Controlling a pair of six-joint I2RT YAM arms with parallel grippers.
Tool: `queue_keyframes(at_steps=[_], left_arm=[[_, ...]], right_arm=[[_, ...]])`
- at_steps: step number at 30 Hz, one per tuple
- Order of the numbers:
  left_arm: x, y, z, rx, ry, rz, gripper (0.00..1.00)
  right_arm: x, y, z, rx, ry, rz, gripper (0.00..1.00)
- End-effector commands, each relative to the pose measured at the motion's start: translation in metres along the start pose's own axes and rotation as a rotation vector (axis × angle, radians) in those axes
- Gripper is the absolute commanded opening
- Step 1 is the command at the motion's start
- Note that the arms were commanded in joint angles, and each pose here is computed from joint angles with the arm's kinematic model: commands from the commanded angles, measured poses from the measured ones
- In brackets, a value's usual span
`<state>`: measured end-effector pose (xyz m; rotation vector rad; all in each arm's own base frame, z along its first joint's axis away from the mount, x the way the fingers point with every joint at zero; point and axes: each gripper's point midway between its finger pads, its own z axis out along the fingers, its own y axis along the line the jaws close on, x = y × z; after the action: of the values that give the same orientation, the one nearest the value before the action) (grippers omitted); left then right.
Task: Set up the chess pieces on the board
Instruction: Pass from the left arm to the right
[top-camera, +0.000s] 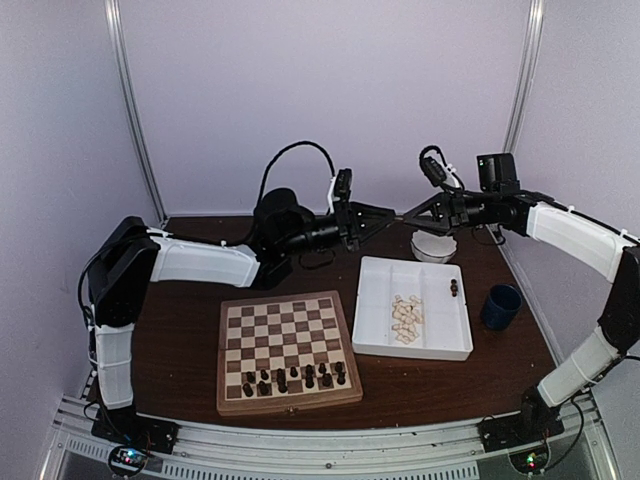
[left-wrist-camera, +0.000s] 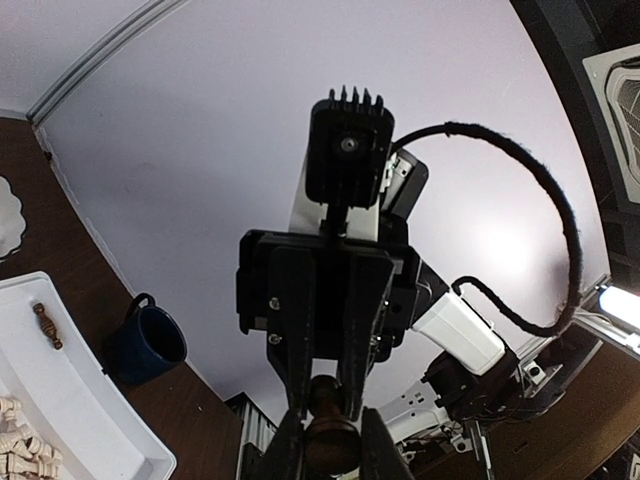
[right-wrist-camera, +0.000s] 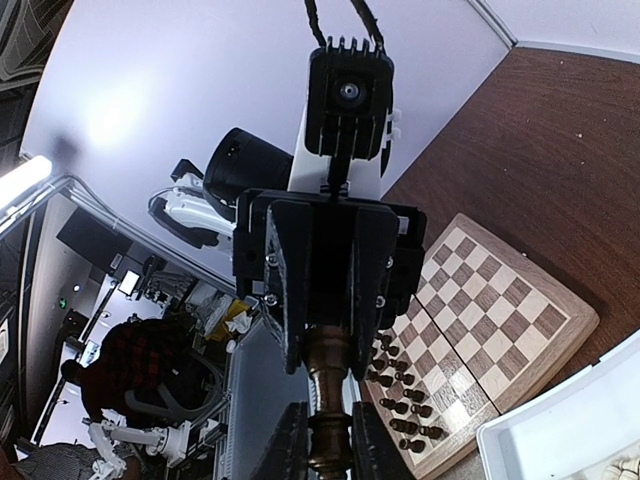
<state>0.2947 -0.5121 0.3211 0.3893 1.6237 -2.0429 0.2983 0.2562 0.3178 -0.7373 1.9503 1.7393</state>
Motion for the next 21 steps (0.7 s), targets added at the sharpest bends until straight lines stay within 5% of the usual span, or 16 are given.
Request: queue_keyframes(at_steps=[1,6,14,15,16,21], left_arm=[[-0.002,0.002,0.002,0.008,-0.014,0.026,0.08],[-0.004,0.006,-0.004,-0.059,-0.01,0.068,0.32],[-0.016,0.01,-0.084,-0.262,-0.027,0.15,0.48],[-0.017,0.012,-0.099,-0.305,-0.035,0.159,0.81],[-0.016,0.017,-0.114,-0.358,-0.036,0.17,0.95],[-0.026,0.015,-0.19,-0.758,-0.032,0.367,0.97]], right_arm=[[-0.001,0.002,0.001,0.002,-0.005,-0.032,0.13],[0.006,0.001,-0.003,0.113,0.056,-0.118,0.12],[0.056,0.009,0.02,0.359,0.433,-0.444,0.12],[0.063,0.009,0.025,0.371,0.476,-0.478,0.12],[0.07,0.008,0.031,0.382,0.519,-0.512,0.12],[0.106,0.008,0.067,0.395,0.737,-0.675,0.11]])
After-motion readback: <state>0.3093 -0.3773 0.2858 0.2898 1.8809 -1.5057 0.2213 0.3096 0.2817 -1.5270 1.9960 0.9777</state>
